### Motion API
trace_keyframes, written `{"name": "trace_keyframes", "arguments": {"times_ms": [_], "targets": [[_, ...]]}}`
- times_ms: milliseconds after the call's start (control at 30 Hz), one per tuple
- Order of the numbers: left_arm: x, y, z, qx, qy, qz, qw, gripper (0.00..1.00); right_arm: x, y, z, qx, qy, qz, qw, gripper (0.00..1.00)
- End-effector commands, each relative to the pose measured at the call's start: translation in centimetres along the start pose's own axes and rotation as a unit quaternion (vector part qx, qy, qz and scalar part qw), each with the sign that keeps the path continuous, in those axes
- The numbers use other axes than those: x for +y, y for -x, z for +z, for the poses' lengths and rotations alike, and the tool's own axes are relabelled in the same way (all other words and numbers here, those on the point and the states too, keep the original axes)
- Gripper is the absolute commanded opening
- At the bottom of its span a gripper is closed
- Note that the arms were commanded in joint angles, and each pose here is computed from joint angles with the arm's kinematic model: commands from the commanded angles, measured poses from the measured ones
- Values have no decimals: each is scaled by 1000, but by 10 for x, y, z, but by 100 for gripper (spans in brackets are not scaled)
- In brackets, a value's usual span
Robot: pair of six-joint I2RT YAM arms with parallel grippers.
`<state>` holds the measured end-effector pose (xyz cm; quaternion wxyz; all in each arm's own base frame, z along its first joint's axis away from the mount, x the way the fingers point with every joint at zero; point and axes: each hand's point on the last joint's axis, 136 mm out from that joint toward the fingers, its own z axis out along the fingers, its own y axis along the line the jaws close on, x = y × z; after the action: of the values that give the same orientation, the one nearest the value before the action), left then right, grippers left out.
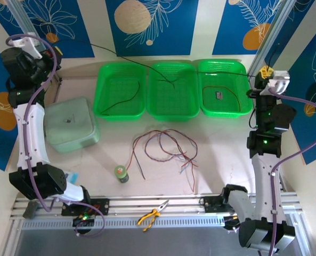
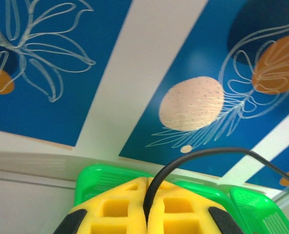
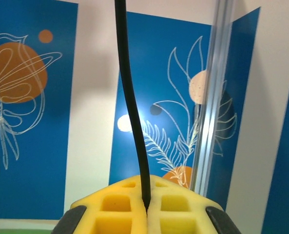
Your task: Untangle the cables
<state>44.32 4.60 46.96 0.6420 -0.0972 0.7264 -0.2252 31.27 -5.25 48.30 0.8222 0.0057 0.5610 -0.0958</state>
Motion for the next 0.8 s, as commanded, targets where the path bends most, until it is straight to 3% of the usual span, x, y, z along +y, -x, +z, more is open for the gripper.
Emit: {"name": "trace_keyframes", "arguments": {"times_ms": [0, 100, 200, 567, 767], "targets": [[8, 27, -17, -47, 19, -8, 999, 0, -17, 17, -2, -15, -32, 15, 999, 0], [28, 33, -26, -73, 52, -18, 996, 0, -24, 12, -3, -6, -43, 22, 999, 0], [31, 39, -28, -89, 43, -36, 994, 0, -21, 7, -3, 3, -23, 39, 999, 0], [-39, 41, -12, -65, -114, -67, 989, 0, 1, 6, 7, 19, 44, 68, 997, 0], [-74, 21, 5, -27, -144, -50, 988, 0, 6, 16, 7, 15, 55, 69, 996, 0]]}}
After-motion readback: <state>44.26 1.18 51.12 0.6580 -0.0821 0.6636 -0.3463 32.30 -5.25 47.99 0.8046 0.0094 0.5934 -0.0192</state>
